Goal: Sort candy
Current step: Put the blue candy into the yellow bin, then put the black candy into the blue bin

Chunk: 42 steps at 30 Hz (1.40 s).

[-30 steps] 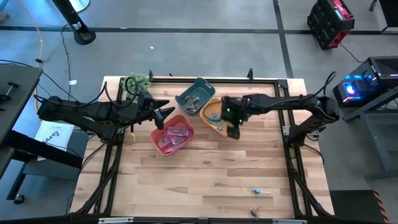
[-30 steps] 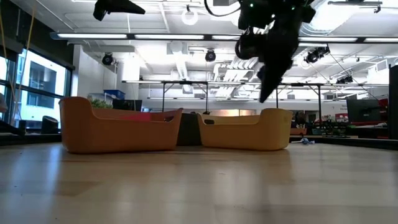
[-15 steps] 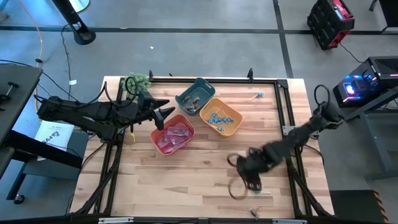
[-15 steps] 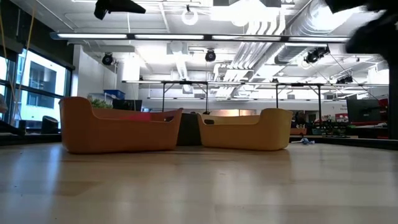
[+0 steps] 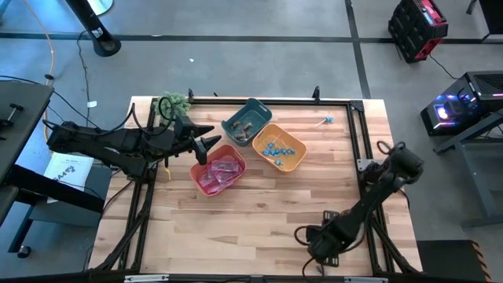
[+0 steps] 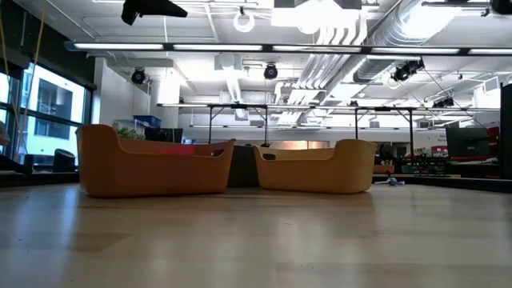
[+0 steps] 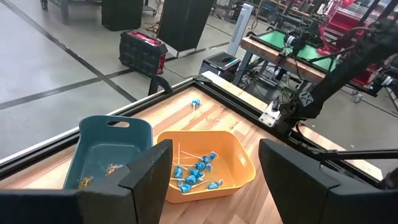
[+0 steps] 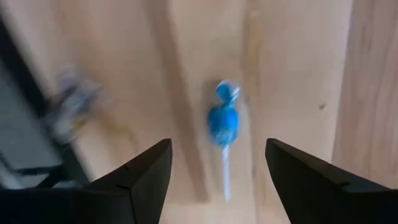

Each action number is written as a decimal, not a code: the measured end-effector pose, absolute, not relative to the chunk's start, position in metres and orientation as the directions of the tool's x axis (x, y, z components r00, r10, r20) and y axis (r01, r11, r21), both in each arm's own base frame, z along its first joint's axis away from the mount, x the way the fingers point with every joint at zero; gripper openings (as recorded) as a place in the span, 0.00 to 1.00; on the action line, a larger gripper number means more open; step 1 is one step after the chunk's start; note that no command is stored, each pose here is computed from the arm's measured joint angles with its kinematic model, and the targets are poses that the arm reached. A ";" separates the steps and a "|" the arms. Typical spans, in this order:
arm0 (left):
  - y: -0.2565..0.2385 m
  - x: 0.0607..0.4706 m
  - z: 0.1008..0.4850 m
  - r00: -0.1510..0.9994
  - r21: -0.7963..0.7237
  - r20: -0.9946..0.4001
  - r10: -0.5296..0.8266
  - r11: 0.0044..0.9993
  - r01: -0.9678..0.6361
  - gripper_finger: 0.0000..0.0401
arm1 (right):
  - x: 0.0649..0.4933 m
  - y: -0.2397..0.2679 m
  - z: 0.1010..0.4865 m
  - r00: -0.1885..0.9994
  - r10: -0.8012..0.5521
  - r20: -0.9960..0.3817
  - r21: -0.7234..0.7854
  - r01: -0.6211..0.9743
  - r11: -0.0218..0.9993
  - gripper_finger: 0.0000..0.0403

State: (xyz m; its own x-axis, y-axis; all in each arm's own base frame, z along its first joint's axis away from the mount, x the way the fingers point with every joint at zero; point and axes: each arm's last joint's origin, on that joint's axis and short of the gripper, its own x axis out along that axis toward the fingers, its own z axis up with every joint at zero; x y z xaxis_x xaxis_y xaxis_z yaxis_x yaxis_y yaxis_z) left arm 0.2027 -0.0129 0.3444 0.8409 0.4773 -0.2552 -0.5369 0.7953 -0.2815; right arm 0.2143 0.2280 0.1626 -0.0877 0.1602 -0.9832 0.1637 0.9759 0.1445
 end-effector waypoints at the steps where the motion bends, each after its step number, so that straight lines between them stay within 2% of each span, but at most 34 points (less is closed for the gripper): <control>1: -0.013 0.203 0.344 0.841 -0.282 -0.255 0.477 0.795 -0.537 0.58 | 0.215 0.228 0.158 -0.093 0.144 -0.985 0.128 0.166 0.978 0.63; 5: -0.013 0.203 0.344 0.841 -0.282 -0.255 0.477 0.795 -0.537 0.58 | 0.219 0.232 0.140 -0.114 0.114 -0.987 0.094 0.166 0.982 0.61; 8: -0.013 0.203 0.344 0.841 -0.282 -0.255 0.477 0.795 -0.537 0.58 | 0.220 0.234 0.131 -0.132 0.096 -0.987 0.073 0.167 0.983 0.53; 10: -0.013 0.203 0.344 0.841 -0.283 -0.255 0.477 0.795 -0.537 0.58 | 0.220 0.232 0.129 -0.146 0.076 -0.986 0.051 0.168 0.985 0.43; 15: -0.013 0.203 0.345 0.842 -0.285 -0.253 0.477 0.794 -0.536 0.58 | 0.221 0.219 0.145 -0.122 0.049 -0.991 0.036 0.111 0.993 0.10; 16: -0.013 0.203 0.345 0.842 -0.285 -0.253 0.477 0.794 -0.536 0.58 | 0.222 0.212 0.151 -0.106 0.033 -0.994 0.023 0.097 0.995 0.09; 19: -0.013 0.203 0.345 0.842 -0.286 -0.253 0.477 0.795 -0.536 0.58 | 0.229 0.185 0.182 -0.021 -0.001 -1.000 -0.003 0.104 0.995 0.10; 21: -0.013 0.203 0.345 0.842 -0.285 -0.254 0.477 0.795 -0.536 0.58 | 0.230 0.160 0.201 0.018 -0.066 -0.998 -0.063 0.131 0.989 0.15; 24: -0.013 0.203 0.345 0.842 -0.285 -0.254 0.477 0.795 -0.536 0.58 | 0.236 0.119 0.230 0.141 -0.135 -0.981 -0.099 0.237 0.967 0.20; 28: -0.013 0.203 0.345 0.841 -0.283 -0.255 0.477 0.795 -0.536 0.58 | 0.246 0.065 0.266 0.359 -0.245 -0.901 -0.086 0.405 0.910 0.18; 32: -0.013 0.203 0.344 0.841 -0.282 -0.256 0.476 0.796 -0.536 0.58 | 0.258 0.020 0.284 0.492 -0.291 -0.820 -0.016 0.488 0.873 0.16; 36: -0.013 0.203 0.344 0.842 -0.280 -0.260 0.472 0.798 -0.534 0.58 | 0.272 -0.014 0.281 0.519 -0.285 -0.806 0.021 0.506 0.862 0.21; 42: -0.013 0.202 0.342 0.837 -0.265 -0.278 0.472 0.799 -0.539 0.58 | 0.290 -0.043 0.255 0.458 -0.200 -0.866 0.079 0.520 0.851 0.39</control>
State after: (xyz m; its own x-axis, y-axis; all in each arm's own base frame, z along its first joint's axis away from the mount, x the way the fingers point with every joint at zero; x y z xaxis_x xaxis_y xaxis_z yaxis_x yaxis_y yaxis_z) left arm 0.2019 -0.0130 0.3419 0.8365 0.4721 -0.2782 -0.5393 0.7993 -0.2651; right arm 0.2898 -0.0434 0.2550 0.4582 -0.1999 -0.8661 0.5198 0.8507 0.0786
